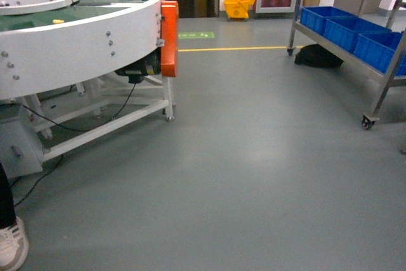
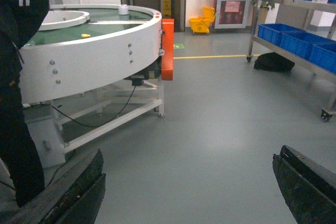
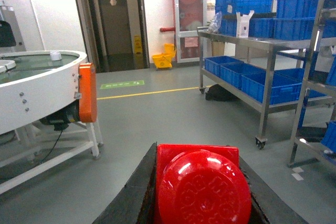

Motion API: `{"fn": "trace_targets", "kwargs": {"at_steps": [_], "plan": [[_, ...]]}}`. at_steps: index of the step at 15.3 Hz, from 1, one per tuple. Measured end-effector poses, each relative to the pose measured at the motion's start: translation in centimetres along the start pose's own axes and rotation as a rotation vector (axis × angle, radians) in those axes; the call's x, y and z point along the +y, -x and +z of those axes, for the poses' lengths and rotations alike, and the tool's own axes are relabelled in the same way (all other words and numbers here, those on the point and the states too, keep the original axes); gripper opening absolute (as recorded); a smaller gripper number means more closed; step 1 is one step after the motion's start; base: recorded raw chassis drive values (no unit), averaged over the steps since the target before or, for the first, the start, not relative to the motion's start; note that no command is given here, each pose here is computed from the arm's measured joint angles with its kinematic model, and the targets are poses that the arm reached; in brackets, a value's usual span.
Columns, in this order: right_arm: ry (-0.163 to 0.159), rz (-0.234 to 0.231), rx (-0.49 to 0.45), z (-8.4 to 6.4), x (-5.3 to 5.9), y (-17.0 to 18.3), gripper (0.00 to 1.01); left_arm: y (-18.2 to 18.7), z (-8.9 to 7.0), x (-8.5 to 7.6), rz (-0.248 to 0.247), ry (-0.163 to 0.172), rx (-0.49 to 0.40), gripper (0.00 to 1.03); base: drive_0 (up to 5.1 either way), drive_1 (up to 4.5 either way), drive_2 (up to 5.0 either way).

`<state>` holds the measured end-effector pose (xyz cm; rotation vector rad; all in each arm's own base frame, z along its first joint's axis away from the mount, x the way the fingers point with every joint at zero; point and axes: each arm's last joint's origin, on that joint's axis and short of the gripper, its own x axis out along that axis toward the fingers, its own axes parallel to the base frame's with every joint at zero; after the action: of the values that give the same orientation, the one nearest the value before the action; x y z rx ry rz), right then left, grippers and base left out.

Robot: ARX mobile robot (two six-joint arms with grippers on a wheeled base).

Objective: Pick red block from blue box to shelf

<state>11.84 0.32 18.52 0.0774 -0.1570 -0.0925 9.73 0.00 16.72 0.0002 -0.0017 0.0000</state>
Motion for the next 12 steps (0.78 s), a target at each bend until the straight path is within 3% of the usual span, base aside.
{"fn": "trace_targets", "kwargs": {"at_steps": [12], "plan": [[-0.001,0.0,-0.004,0.03,0.0,0.01,0.28,0.0,0.01,0.0,0.0,0.0,-0.001,0.98,0.0,1.67,-1.7]]}}
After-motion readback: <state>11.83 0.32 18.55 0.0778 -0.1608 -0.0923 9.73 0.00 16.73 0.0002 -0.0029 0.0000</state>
